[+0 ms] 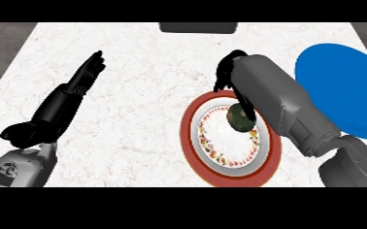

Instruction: Pick the squash from the plate and place it in the plate

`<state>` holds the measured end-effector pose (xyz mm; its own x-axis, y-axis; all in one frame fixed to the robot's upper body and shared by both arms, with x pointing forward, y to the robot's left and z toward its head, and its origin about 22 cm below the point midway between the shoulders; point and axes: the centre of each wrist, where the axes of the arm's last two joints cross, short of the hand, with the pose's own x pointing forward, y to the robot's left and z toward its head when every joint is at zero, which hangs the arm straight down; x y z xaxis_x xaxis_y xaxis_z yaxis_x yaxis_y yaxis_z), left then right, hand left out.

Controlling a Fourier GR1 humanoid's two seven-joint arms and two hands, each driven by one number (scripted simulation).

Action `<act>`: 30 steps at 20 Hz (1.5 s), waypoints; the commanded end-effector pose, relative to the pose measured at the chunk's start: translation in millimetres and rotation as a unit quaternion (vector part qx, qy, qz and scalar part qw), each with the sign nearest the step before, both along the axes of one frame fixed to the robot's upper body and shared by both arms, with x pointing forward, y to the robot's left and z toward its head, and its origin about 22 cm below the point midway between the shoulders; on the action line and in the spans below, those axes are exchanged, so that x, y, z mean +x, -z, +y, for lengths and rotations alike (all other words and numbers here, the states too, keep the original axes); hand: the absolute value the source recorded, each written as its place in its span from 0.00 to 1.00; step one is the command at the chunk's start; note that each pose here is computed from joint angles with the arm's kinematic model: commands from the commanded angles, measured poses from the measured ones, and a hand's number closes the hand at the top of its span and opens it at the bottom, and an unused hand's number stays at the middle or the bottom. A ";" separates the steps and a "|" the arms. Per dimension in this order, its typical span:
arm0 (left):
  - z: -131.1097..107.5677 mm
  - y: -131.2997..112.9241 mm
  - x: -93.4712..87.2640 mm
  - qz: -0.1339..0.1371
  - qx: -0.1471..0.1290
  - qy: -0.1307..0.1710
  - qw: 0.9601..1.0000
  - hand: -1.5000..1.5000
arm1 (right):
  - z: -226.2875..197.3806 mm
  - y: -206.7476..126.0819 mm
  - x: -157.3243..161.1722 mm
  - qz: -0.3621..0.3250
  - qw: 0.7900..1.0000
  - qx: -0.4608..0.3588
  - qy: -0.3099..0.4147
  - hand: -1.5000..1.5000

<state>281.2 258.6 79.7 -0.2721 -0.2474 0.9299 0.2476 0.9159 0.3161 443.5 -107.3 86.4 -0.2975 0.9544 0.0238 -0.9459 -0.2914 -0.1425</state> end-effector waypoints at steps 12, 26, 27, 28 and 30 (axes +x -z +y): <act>3.3 4.4 -2.4 0.001 0.008 -0.009 1.000 0.50 | 0.7 59.5 -34.4 0.077 0.995 -0.029 -0.054 0.00; -6.2 4.5 -6.5 0.000 -0.004 -0.007 1.000 0.50 | -6.0 61.1 -56.2 0.050 0.991 0.041 -0.119 1.00; -4.5 7.5 3.4 -0.012 -0.002 -0.007 1.000 0.50 | -18.2 55.4 -48.9 0.028 0.993 0.042 -0.103 1.00; -1.9 0.4 -7.6 0.000 0.001 -0.008 1.000 0.50 | -11.7 59.7 -44.1 0.021 0.996 0.039 -0.080 1.00; 21.8 7.3 -11.0 0.011 0.000 -0.025 1.000 0.50 | -7.8 75.2 -73.0 -0.128 0.988 0.071 -0.052 1.00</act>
<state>278.5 265.9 78.0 -0.2620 -0.2544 0.9309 0.2218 0.9229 0.3146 399.4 -114.7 49.4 -0.4603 0.8876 0.0184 -0.8495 -0.4344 -0.2994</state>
